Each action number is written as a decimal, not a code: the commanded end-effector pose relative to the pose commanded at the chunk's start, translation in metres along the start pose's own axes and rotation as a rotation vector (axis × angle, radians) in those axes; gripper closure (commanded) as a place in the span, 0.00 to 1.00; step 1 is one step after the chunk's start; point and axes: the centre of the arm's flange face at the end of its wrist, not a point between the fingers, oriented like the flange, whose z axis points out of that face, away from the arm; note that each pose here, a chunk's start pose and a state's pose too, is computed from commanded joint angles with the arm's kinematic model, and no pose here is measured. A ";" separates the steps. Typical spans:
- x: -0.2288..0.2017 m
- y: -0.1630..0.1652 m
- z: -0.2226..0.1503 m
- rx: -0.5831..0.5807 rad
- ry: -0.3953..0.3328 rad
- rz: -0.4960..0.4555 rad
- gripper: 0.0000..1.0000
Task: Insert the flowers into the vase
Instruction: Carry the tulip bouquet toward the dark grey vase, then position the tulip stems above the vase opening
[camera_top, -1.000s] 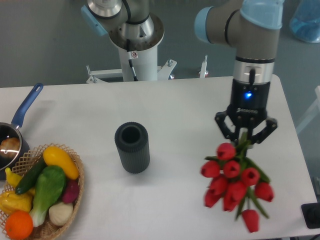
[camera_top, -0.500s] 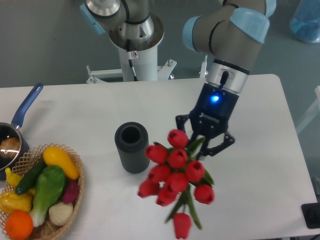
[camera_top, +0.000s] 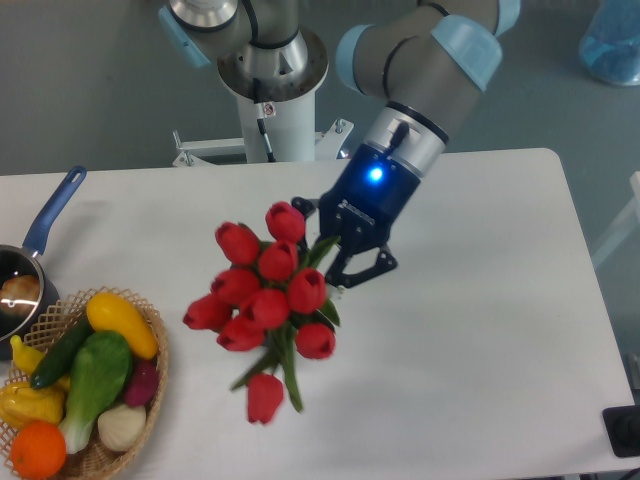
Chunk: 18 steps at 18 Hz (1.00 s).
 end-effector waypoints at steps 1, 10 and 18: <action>0.002 0.000 -0.001 0.013 0.010 0.001 0.75; 0.015 0.011 -0.016 0.095 0.049 -0.005 0.75; 0.039 0.026 -0.015 0.094 0.062 0.004 0.75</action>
